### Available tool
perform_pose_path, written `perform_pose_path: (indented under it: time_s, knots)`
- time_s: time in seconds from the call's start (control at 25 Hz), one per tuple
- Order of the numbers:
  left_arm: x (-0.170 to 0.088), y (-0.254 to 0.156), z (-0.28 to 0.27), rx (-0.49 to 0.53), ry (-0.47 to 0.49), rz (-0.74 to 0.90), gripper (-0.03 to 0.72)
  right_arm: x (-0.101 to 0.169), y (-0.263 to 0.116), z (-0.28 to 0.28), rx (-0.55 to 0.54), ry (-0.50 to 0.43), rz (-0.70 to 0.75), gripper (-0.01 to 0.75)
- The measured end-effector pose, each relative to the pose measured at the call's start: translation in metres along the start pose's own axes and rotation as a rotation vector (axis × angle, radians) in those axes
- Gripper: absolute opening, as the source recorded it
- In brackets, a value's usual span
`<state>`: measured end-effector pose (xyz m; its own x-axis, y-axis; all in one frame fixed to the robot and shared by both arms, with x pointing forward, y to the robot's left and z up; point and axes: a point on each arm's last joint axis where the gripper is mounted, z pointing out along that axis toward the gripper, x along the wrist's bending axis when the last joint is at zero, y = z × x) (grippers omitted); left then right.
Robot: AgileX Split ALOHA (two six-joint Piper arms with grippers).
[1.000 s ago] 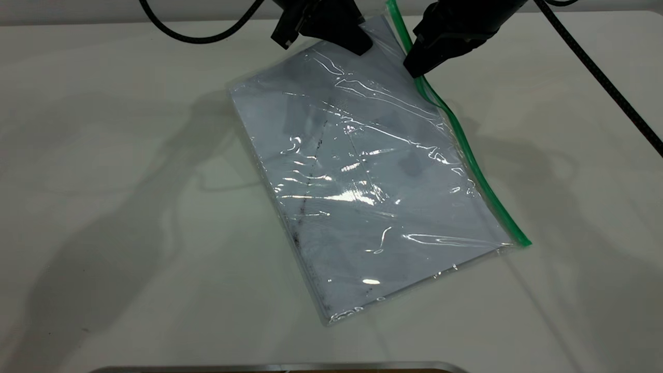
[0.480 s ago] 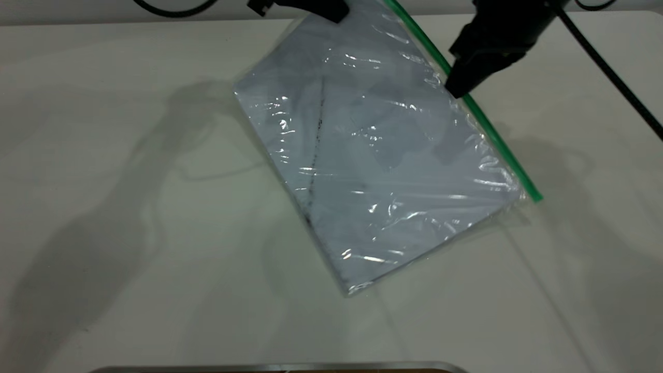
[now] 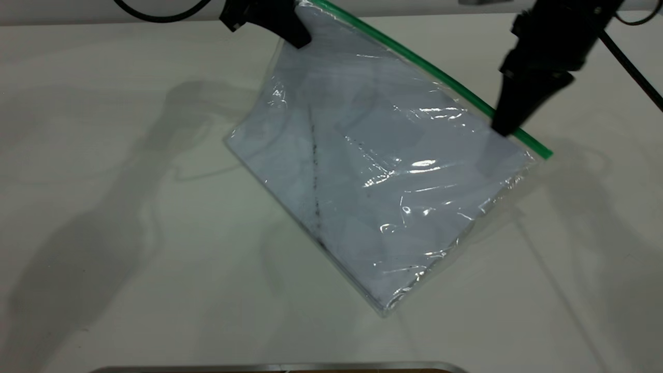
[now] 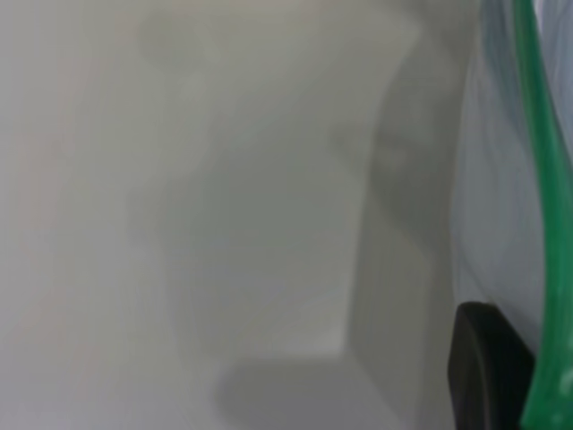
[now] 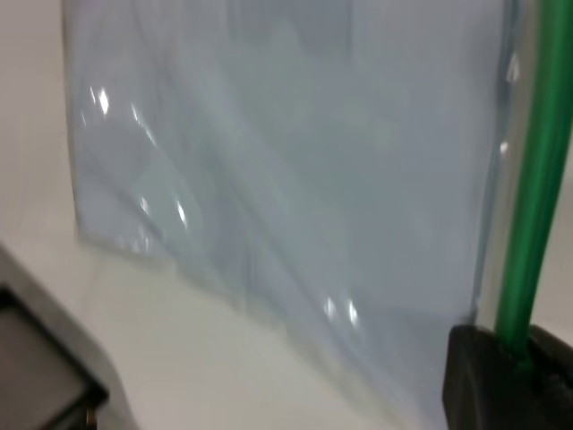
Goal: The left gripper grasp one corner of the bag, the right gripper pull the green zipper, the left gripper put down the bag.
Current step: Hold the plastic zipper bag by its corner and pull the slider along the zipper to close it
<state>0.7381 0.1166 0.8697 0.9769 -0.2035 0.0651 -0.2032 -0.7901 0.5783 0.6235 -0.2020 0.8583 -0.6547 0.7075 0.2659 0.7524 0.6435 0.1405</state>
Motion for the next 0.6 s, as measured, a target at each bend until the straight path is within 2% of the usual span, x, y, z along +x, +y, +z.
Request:
perform_pose_path:
  time_s: [0.16,0.28,0.48,0.6]
  knots:
    - [0.0,-0.004,0.0,0.037,-0.004,0.001,0.051,-0.001,-0.012,-0.001,0.129,-0.011,0.023,0.037]
    - [0.0,-0.002,0.0,0.031,-0.005,0.0,0.051,-0.002,-0.015,-0.001,0.162,-0.028,0.05,0.039]
    - [-0.001,-0.002,0.001,0.035,-0.007,0.003,0.051,-0.005,-0.012,-0.001,0.129,-0.062,0.067,0.052]
    - [-0.001,-0.004,0.0,0.052,-0.008,-0.008,0.061,-0.007,-0.008,0.0,0.081,-0.089,0.073,0.093]
